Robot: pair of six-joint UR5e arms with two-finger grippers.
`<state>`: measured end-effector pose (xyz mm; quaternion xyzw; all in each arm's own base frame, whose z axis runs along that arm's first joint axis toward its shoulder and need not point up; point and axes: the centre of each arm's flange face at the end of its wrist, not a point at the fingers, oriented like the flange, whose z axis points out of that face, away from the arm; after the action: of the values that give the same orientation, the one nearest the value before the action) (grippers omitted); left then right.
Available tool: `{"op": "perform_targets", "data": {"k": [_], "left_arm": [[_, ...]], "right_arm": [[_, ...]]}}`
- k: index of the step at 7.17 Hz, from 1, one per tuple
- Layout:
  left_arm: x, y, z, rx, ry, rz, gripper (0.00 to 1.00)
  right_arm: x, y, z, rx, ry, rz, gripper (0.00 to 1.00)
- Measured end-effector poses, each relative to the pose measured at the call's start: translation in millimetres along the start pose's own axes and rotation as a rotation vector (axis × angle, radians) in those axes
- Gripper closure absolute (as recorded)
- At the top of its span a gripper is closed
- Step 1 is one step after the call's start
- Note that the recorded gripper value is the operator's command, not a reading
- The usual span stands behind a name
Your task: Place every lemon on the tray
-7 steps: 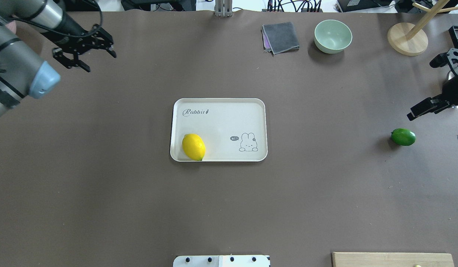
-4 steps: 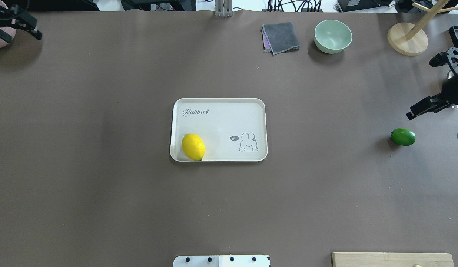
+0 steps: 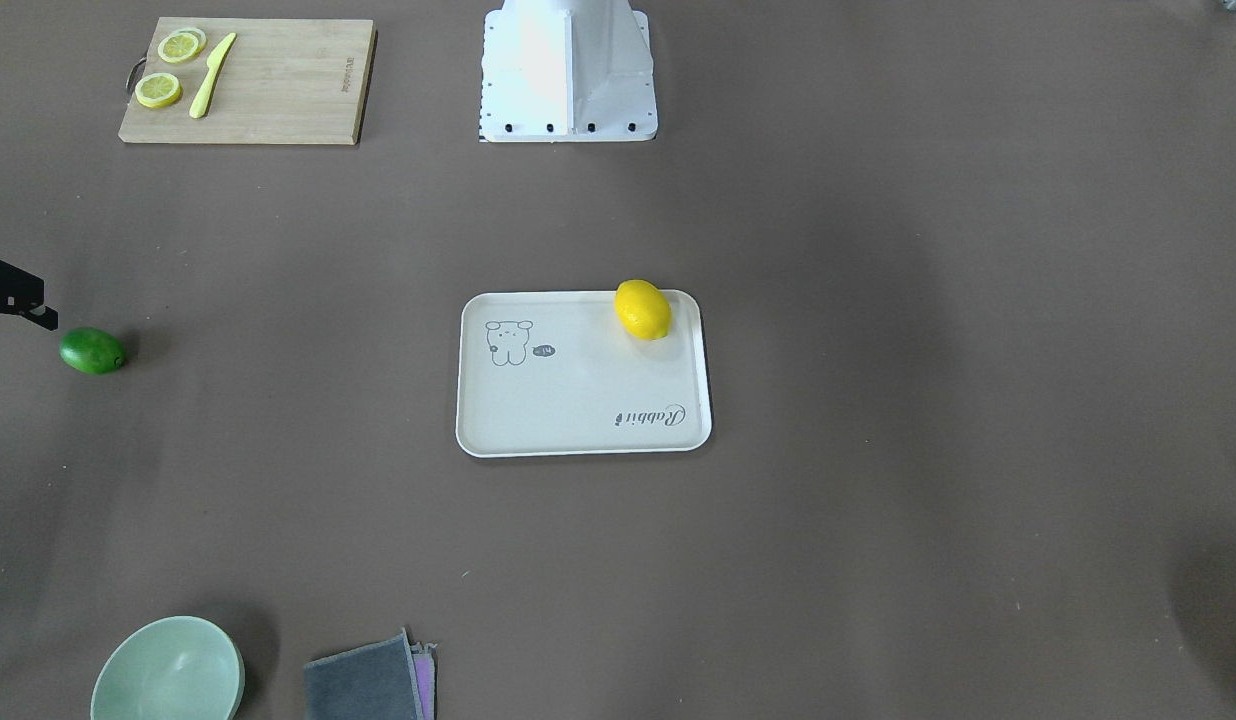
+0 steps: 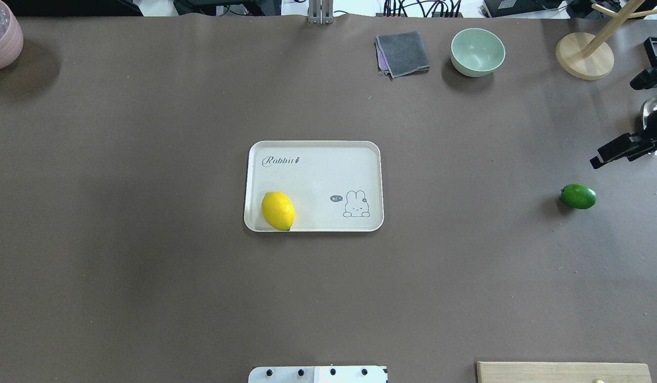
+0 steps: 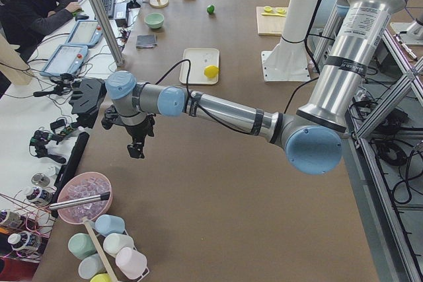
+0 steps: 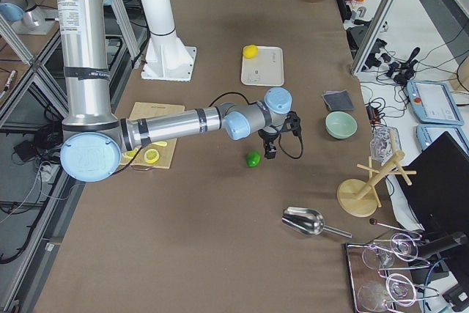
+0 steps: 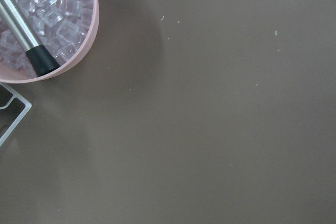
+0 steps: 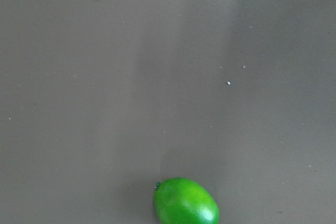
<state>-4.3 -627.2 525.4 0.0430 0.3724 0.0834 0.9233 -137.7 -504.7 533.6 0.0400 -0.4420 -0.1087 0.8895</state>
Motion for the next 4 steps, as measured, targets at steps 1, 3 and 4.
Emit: {"op": "perform_targets", "data": {"k": [1, 3, 4], "left_arm": [[-1.3, 2.7, 0.1, -0.007, 0.000, -0.004, 0.02], [-2.6, 7.6, 2.2, -0.019, 0.006, -0.013, 0.02], [-3.3, 9.4, 4.1, -0.023, 0.009, -0.016, 0.02]], "right_arm": [[-17.3, -5.7, -0.5, 0.002, -0.014, 0.033, 0.00], [-85.0, -16.9, 27.7, -0.021, -0.007, 0.069, 0.00], [-118.4, -16.8, 47.9, -0.032, 0.011, 0.037, 0.00]]}}
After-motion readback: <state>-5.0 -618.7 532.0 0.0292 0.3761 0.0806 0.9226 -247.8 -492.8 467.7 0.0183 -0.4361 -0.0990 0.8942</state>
